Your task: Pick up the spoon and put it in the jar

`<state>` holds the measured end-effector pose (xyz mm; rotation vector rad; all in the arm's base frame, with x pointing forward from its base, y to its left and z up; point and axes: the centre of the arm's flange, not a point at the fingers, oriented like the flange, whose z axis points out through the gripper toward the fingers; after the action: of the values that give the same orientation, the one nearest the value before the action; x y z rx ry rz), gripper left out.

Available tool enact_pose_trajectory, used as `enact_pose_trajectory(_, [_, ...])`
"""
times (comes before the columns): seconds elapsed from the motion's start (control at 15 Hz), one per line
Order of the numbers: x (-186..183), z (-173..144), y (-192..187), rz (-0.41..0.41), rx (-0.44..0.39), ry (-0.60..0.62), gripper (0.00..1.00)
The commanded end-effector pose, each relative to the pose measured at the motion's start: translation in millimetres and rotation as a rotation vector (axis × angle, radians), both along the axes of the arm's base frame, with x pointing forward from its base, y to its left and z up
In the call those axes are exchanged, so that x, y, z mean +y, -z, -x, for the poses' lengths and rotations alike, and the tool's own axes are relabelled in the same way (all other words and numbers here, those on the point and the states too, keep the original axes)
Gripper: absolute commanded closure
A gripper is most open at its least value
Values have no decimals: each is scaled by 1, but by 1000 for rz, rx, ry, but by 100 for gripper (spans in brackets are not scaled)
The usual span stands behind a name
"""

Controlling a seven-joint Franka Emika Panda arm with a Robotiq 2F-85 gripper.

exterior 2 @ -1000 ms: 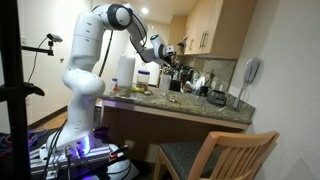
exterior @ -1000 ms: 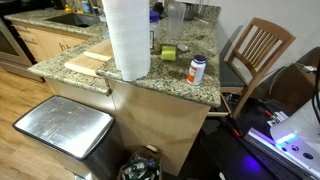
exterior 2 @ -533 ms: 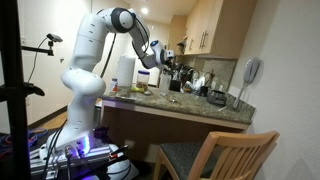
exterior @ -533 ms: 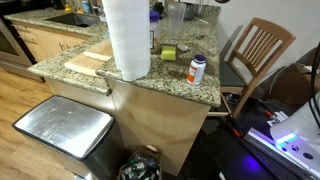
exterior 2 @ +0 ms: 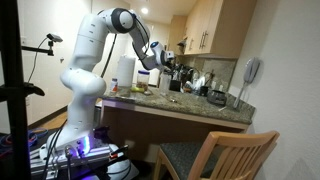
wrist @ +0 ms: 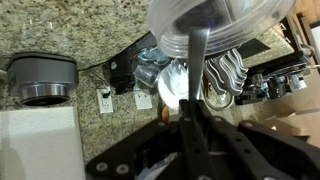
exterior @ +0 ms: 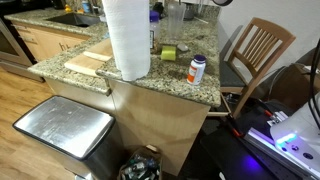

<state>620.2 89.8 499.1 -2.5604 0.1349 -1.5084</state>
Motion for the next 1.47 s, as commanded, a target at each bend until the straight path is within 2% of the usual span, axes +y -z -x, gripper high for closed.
enact_pose_trajectory(0.0, [8,6,14,55,-27,-22,100])
enact_pose_trajectory(0.13, [6,3,14,80,-37,-28,100])
enact_pose_trajectory(0.33, [7,5,14,69,-36,-71,100])
enact_pose_trajectory(0.4, [1,1,5,60,-15,-34,100])
enact_pose_trajectory(0.8, [9,0,14,61,-16,-58,100])
enact_pose_trajectory(1.4, [-2,-5,9,74,-55,-58,100])
